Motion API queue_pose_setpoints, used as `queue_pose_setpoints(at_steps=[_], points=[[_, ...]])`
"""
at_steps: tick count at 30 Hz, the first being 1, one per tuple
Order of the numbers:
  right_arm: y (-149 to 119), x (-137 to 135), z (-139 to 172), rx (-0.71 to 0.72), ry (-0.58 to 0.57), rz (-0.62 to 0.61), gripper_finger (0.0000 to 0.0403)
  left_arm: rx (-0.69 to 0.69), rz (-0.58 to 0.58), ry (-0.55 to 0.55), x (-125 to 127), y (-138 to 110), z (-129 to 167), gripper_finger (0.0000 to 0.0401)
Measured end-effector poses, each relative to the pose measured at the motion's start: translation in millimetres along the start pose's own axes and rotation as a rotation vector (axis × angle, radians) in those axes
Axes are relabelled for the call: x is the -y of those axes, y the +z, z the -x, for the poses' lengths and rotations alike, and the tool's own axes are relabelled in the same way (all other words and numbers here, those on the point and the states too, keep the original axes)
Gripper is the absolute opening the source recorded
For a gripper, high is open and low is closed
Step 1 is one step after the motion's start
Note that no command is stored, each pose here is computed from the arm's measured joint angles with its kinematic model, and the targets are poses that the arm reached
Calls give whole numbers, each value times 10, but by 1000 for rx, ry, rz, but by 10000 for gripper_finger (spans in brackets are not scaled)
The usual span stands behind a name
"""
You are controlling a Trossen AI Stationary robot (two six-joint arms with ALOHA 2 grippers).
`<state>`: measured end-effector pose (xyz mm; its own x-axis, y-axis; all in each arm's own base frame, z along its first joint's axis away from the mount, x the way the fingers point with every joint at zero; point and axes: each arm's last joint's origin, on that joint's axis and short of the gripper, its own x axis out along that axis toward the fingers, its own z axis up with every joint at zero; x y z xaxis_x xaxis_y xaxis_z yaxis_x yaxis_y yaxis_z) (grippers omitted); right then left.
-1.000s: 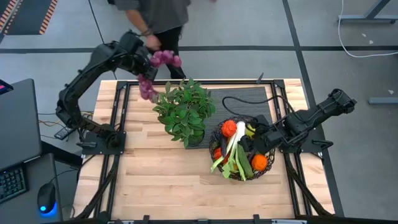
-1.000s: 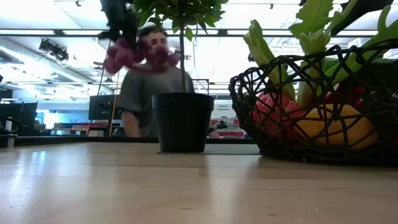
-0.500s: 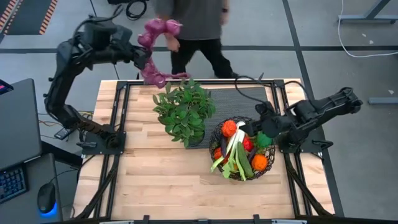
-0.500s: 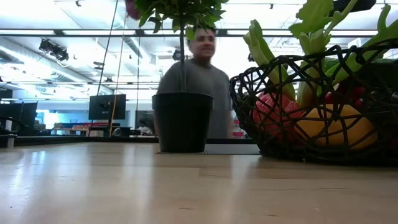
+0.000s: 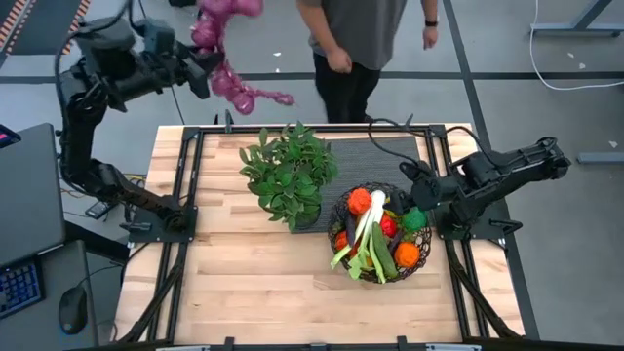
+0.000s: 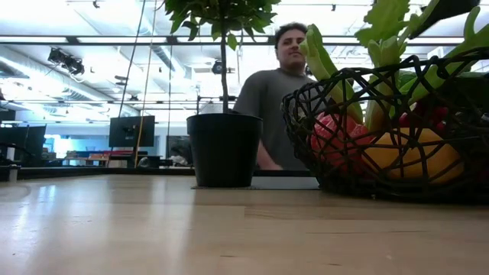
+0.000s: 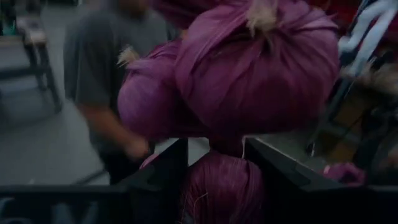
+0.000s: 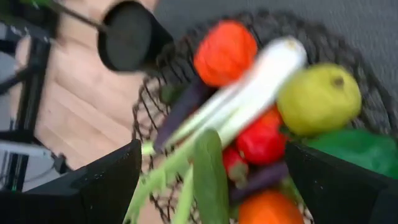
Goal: Build produce basket
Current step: Put the purple garlic into the brown wire basket
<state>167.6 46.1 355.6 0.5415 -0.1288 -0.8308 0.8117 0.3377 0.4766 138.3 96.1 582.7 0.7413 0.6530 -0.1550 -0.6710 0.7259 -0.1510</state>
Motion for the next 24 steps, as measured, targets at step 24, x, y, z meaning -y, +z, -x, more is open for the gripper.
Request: queue_pose_setpoints(at_steps=[24], points=[[-372,60,50,-504,-176,-179,358,45,106,-661,1083,-47,-304,156]])
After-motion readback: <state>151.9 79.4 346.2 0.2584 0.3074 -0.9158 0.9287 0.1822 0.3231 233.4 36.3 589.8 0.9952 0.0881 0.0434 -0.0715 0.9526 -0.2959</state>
